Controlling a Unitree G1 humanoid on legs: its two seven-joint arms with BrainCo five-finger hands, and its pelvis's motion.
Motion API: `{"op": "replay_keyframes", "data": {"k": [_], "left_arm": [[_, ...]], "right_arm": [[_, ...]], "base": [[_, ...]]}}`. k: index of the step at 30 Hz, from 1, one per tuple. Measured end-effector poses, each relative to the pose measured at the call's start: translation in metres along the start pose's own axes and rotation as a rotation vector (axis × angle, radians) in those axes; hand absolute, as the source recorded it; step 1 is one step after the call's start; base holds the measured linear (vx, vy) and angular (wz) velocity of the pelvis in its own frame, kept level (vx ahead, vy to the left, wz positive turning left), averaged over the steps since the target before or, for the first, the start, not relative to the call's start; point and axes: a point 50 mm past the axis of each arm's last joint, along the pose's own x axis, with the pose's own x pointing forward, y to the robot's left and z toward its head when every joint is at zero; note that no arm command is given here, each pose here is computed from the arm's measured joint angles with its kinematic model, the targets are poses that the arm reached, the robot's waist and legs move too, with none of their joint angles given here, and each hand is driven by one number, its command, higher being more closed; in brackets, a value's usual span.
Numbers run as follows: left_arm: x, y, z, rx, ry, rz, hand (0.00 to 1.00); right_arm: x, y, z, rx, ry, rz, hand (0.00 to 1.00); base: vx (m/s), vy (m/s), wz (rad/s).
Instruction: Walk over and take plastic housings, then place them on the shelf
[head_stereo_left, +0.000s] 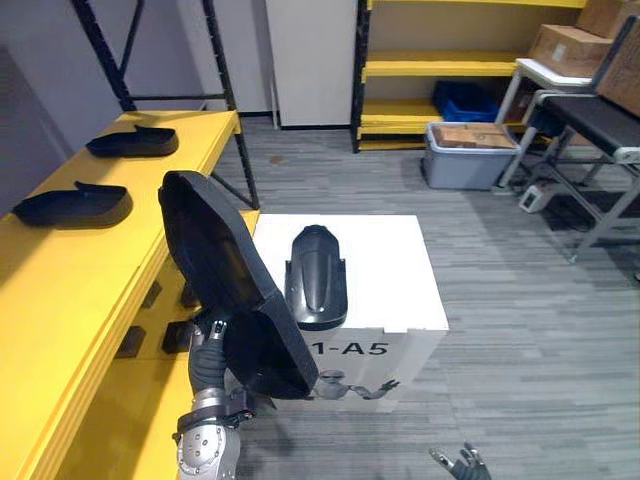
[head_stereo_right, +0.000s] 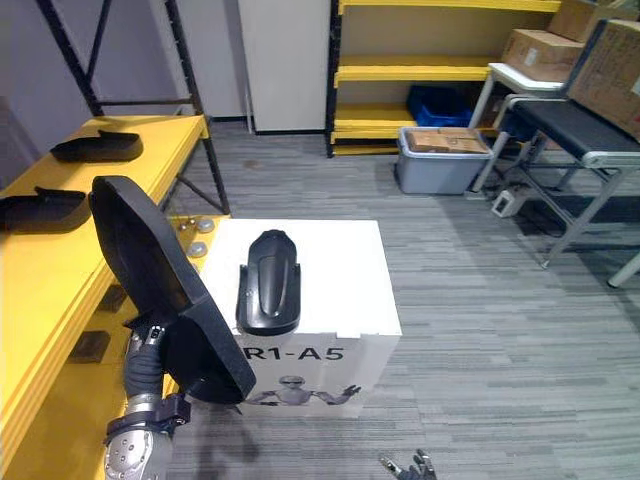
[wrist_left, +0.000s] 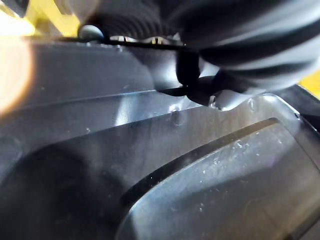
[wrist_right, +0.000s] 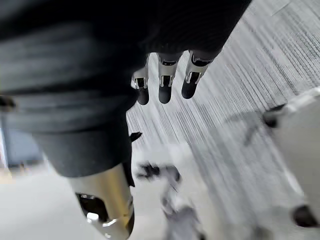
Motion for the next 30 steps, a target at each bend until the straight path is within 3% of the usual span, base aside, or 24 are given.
{"op": "replay_keyframes", "data": {"k": [11,19,26,30], "left_arm": [[0.012,-0.014,0.003,-0.016,-0.027,-0.03,1.0],[0.012,-0.016,-0.017,0.072,0.052,-0.019,1.0],[0.013,-0.065,-0.012,0.076,0.009,-0.179,1.0],[0.014,-0.065,-0.014,0.091,0.014,-0.169,1.0]], "right_arm": [[0.015,0.002,0.012,-0.072,0.02,0.014,0.0],[0.019,0.008,0.013,-0.129,0.037,0.035,0.0],[0.007,0.013,0.006,-0.1,0.007,0.039,0.0],[0.006,0.017,0.003,-0.123,0.014,0.054,0.0]], "base": [[0.19,0.099,1.65],[0.22,0.081,1.16],[0.16,-0.163,1.21],[0.16,-0.273,0.33]]}}
